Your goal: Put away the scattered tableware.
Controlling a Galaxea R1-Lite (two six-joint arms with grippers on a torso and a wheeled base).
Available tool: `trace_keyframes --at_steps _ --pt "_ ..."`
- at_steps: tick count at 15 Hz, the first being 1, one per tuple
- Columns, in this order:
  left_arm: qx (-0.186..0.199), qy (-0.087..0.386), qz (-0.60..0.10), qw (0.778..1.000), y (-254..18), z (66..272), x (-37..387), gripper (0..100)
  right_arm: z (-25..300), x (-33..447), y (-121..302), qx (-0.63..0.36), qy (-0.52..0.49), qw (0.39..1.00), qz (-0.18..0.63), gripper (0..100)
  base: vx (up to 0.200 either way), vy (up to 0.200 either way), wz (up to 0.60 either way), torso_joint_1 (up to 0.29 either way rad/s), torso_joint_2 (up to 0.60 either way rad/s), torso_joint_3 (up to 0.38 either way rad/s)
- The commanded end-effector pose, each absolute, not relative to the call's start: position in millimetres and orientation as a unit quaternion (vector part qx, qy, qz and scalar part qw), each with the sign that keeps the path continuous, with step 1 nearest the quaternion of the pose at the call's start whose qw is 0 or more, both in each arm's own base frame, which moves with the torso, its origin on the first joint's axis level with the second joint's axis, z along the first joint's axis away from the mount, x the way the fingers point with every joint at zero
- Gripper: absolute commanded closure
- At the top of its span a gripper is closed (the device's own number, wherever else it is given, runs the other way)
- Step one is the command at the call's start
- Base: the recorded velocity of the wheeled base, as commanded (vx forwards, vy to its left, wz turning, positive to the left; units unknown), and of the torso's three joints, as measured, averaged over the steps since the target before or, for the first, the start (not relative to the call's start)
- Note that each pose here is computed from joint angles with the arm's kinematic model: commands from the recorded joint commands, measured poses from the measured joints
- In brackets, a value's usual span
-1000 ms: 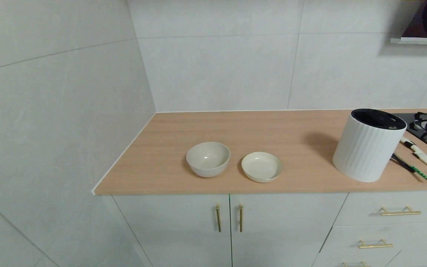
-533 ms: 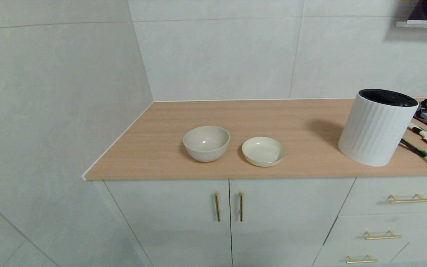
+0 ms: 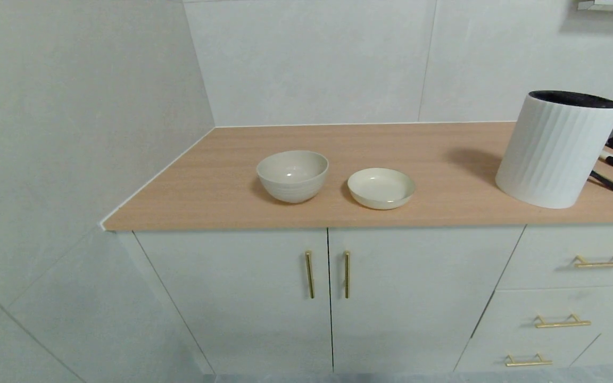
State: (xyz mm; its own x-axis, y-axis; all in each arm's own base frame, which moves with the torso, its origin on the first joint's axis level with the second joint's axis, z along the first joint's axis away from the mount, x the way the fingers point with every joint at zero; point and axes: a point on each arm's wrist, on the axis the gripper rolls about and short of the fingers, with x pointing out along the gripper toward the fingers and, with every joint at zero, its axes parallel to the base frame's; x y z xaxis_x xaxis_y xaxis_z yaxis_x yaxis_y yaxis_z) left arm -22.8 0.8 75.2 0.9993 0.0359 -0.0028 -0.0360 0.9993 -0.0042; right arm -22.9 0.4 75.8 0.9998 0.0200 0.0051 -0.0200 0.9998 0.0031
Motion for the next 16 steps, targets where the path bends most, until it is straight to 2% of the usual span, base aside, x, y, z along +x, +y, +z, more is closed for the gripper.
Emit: trace_keyframes --at_steps 1,13,16 --pt "-0.002 0.001 0.018 1.000 0.7 75.2 -22.8 0 76.4 -22.9 0.3 0.002 -0.003 1.000 0.011 0 0.000 0.000 0.00 -0.193 0.48 0.295" --pt "-0.003 0.001 0.018 1.000 0.8 75.2 -22.8 0 76.0 -22.8 0.3 0.002 -0.002 1.000 0.011 0 0.000 0.000 0.00 -0.148 0.46 0.314" --pt "-0.002 0.001 0.018 1.000 0.8 75.2 -22.8 0 76.0 -22.8 0.3 0.002 -0.002 1.000 0.011 0 0.000 0.000 0.00 -0.040 0.17 0.121"
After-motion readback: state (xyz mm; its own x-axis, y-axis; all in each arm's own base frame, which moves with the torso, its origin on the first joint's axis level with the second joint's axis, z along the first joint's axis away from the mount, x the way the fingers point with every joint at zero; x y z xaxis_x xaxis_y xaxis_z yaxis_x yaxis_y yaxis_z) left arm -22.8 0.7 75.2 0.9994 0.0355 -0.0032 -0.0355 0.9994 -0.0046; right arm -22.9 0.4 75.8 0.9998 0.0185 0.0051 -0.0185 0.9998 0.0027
